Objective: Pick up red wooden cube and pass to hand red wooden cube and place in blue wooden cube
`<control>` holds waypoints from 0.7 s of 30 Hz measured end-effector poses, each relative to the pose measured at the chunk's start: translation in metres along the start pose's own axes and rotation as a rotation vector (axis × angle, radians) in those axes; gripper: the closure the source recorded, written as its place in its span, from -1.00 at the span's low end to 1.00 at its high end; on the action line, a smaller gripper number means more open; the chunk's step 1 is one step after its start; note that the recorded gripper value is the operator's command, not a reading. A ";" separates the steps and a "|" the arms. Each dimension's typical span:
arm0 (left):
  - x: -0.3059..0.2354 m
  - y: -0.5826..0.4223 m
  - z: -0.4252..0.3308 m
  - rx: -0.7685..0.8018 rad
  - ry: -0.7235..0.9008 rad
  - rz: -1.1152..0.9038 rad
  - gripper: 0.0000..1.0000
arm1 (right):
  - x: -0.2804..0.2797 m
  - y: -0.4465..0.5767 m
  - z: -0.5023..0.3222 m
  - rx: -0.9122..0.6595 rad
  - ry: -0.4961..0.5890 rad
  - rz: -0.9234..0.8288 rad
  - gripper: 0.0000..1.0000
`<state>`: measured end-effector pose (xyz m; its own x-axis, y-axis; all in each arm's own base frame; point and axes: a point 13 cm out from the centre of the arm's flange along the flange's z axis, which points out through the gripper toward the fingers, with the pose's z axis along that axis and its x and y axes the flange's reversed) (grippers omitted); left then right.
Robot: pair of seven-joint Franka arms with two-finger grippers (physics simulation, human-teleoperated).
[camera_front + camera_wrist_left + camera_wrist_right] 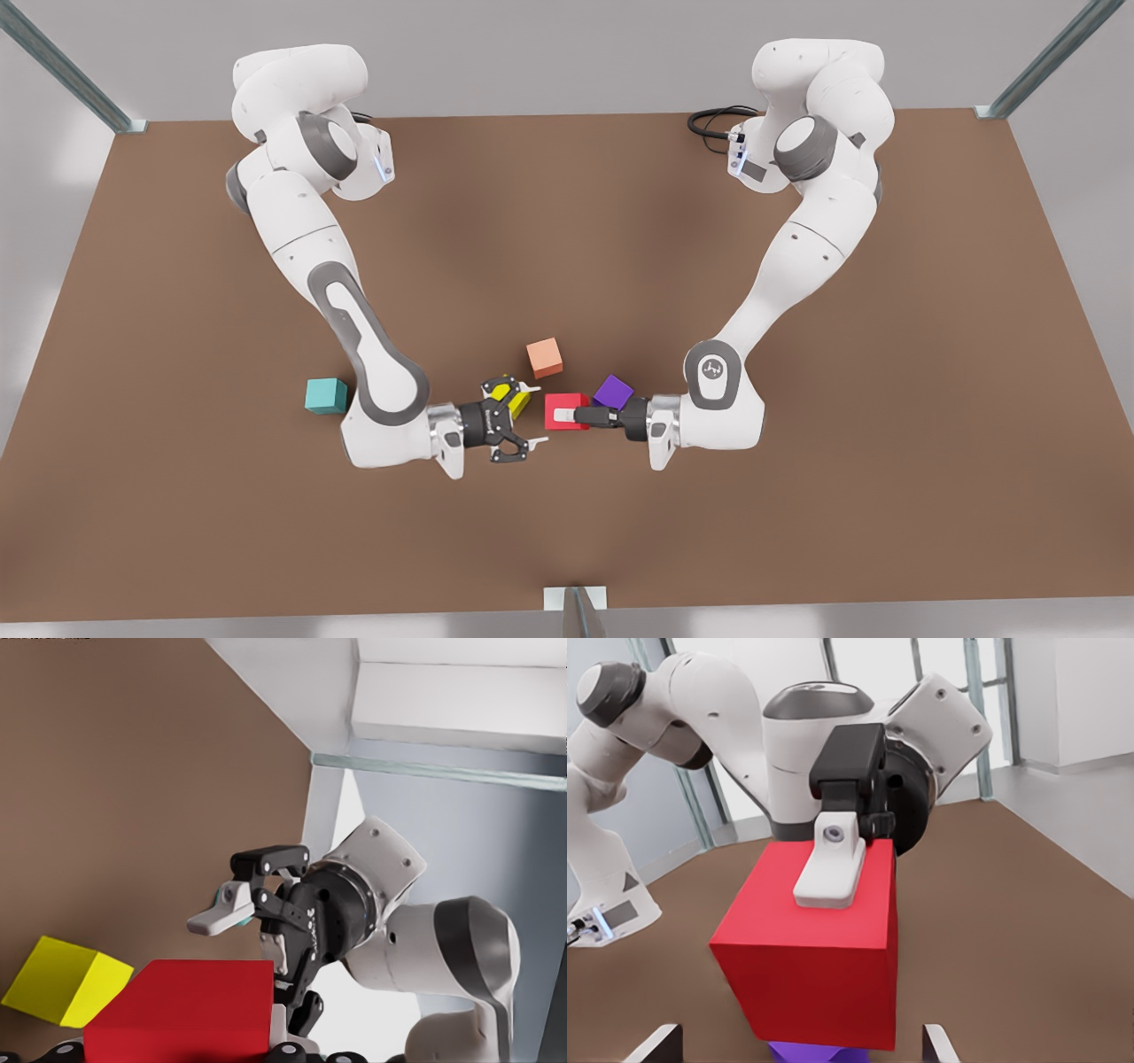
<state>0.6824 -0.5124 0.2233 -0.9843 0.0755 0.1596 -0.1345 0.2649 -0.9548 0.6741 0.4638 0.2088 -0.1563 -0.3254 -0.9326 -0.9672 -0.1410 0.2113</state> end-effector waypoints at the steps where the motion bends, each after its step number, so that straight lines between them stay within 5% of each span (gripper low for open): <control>1: 0.000 0.000 0.000 0.001 -0.001 0.008 -0.31 | 0.000 0.001 0.002 0.000 -0.003 -0.008 -1.00; 19: -0.003 -0.001 0.000 0.008 -0.014 0.099 -0.31 | -0.010 0.008 0.042 0.009 -0.058 -0.110 -1.00; 20: -0.003 -0.001 0.000 0.008 -0.015 0.102 -0.31 | -0.010 0.008 0.044 0.011 -0.058 -0.114 -0.74; 21: -0.003 -0.001 0.000 0.008 -0.015 0.104 -0.31 | -0.011 0.008 0.044 0.013 -0.058 -0.117 -0.26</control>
<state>0.6852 -0.5133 0.2236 -0.9946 0.0882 0.0555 -0.0320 0.2488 -0.9680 0.6591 0.5076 0.2075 -0.0527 -0.2529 -0.9661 -0.9820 -0.1627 0.0962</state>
